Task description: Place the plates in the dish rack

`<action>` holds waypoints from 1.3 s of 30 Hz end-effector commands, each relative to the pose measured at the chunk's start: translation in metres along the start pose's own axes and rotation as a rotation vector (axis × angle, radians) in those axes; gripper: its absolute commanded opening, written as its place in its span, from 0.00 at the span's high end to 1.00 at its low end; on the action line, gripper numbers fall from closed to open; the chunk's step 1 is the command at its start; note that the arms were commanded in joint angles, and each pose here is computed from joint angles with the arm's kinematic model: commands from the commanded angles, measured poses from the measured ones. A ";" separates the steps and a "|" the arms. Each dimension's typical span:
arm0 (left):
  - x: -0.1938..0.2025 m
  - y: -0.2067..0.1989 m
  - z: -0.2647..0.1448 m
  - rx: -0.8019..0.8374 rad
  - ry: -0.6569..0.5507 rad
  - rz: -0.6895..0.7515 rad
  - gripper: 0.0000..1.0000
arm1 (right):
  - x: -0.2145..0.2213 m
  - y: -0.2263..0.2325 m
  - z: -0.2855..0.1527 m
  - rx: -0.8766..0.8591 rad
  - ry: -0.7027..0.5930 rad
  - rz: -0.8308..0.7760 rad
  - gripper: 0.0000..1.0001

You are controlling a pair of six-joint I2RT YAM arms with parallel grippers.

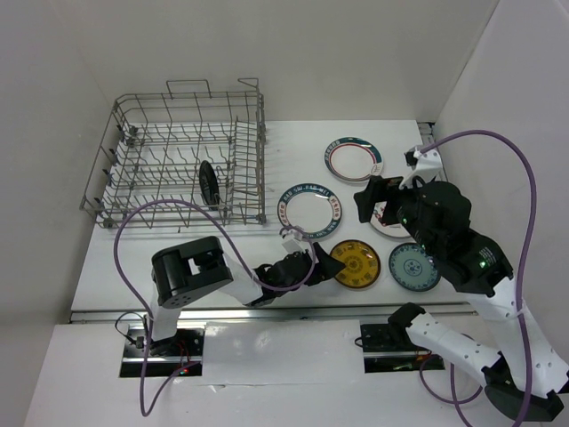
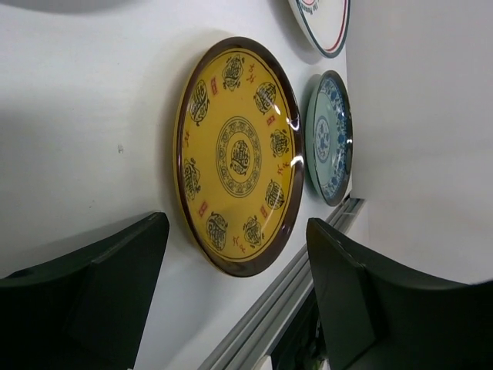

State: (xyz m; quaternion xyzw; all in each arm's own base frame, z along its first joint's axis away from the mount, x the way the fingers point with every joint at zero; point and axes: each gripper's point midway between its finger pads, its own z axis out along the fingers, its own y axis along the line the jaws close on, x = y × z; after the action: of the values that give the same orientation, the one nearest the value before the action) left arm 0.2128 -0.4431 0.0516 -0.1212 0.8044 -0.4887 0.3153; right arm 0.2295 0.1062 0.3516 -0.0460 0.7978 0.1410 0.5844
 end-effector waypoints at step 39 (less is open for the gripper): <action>0.009 0.078 0.006 -0.426 0.014 0.076 1.00 | -0.021 -0.002 -0.012 -0.008 -0.116 0.028 0.00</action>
State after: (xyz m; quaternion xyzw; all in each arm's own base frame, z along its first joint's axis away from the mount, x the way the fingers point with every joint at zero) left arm 0.2286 -0.4507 0.0238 -0.1674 0.8473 -0.4061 0.2985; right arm 0.2237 0.0979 0.3611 -0.0335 0.7823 0.1435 0.6052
